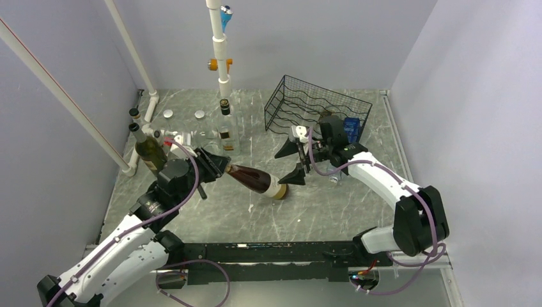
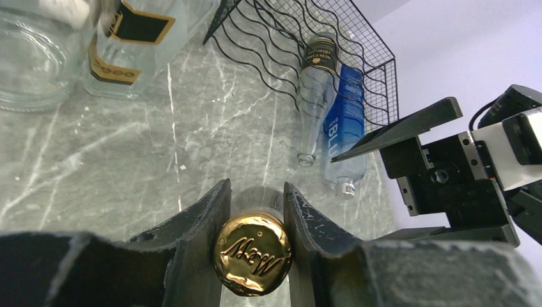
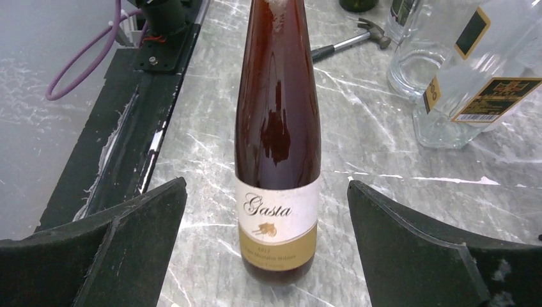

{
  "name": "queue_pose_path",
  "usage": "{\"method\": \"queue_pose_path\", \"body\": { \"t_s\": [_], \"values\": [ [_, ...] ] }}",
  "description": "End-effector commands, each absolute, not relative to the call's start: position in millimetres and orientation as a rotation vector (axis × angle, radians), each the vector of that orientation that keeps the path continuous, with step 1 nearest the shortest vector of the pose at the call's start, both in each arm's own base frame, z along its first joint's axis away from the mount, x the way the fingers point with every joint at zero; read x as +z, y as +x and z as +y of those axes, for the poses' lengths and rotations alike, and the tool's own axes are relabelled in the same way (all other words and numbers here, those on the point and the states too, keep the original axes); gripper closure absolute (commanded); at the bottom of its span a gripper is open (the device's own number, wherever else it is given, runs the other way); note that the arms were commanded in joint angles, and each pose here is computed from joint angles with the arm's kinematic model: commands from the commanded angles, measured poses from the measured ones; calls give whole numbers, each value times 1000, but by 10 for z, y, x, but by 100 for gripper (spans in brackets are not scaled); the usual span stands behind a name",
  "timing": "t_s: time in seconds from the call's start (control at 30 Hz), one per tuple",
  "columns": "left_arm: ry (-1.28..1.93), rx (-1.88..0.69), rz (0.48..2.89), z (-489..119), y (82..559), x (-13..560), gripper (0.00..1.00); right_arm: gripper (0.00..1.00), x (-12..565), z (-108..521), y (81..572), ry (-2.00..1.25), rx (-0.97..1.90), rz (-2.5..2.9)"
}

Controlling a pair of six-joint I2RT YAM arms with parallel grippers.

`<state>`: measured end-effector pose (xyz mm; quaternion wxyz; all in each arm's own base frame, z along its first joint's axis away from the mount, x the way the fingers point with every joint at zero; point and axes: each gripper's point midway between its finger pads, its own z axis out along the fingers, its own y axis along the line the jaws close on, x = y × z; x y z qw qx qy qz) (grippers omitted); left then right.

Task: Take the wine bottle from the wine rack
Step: Place the wine bottle at the center of the board.

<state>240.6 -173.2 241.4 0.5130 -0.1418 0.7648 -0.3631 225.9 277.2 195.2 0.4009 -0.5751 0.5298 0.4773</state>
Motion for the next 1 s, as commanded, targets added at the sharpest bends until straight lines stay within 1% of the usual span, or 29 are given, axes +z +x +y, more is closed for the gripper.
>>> {"method": "queue_pose_path", "body": {
  "t_s": [0.0,0.3,0.6,0.97],
  "values": [
    [-283,-833,1632,-1590,2536,3167,100,0,2240,2710,2240,-1465,1205,1213],
    [-204,-732,1625,-1500,2675,3401,100,0,2291,2590,2291,-1435,1186,1208],
    [-140,-638,1636,-1414,2837,3501,100,0,2304,2530,2317,-1422,1174,1207],
    [-64,-488,1613,-1215,2923,3748,100,0,2298,2491,2340,-1412,1169,1211]
  ]
}}
